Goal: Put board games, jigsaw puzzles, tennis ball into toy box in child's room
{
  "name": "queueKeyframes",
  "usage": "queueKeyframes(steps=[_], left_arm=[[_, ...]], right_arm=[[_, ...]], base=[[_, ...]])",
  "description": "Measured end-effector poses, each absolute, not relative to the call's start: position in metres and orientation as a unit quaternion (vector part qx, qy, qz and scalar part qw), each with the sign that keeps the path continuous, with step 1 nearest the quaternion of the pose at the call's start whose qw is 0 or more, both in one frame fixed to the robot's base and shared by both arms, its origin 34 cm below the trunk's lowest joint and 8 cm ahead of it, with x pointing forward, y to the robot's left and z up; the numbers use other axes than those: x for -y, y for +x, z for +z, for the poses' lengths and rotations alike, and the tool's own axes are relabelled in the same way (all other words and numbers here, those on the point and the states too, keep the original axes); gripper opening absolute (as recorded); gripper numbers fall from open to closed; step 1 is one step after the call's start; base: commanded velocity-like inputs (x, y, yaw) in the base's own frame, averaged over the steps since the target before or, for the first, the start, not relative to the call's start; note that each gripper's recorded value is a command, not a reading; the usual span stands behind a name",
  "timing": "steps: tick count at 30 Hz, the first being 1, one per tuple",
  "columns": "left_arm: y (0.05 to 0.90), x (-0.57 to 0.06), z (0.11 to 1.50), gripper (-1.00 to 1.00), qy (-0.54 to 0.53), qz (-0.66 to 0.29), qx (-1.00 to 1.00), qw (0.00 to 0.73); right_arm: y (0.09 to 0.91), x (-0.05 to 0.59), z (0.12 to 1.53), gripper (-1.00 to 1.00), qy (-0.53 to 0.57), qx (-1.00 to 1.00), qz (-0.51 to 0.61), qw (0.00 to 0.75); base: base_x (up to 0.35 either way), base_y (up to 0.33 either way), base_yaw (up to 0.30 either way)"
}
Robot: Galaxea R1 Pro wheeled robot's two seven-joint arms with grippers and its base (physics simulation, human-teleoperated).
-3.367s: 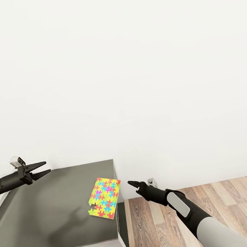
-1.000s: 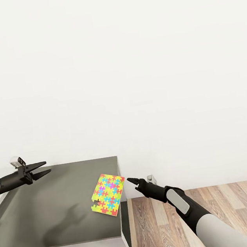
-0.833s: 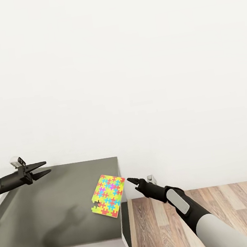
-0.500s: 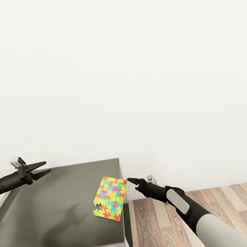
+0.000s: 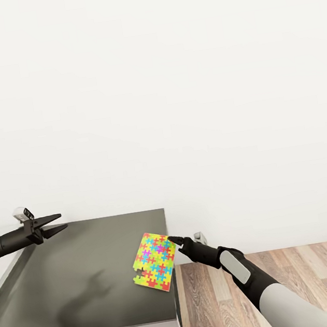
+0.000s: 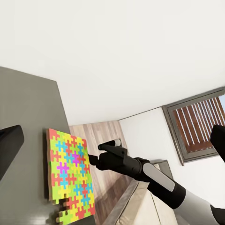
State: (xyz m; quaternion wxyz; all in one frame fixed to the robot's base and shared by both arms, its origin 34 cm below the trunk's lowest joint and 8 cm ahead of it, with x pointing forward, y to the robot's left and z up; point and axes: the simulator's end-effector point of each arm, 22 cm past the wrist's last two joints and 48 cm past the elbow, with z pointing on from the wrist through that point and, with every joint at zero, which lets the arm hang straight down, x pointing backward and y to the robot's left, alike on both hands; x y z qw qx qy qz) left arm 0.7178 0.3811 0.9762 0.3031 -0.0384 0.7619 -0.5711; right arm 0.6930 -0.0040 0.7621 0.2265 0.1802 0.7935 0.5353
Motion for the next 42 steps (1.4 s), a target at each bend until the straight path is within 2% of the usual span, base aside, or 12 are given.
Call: queueKeyframes(steps=[42], left_arm=[[0.718,-0.381,0.956,1.0,-0.038,-0.571,-0.762,0.303]], right_arm=[[0.691,0.003,0.74,1.0,0.179,-0.795,0.534,0.224]], base=[[0.006,-0.004,0.0]])
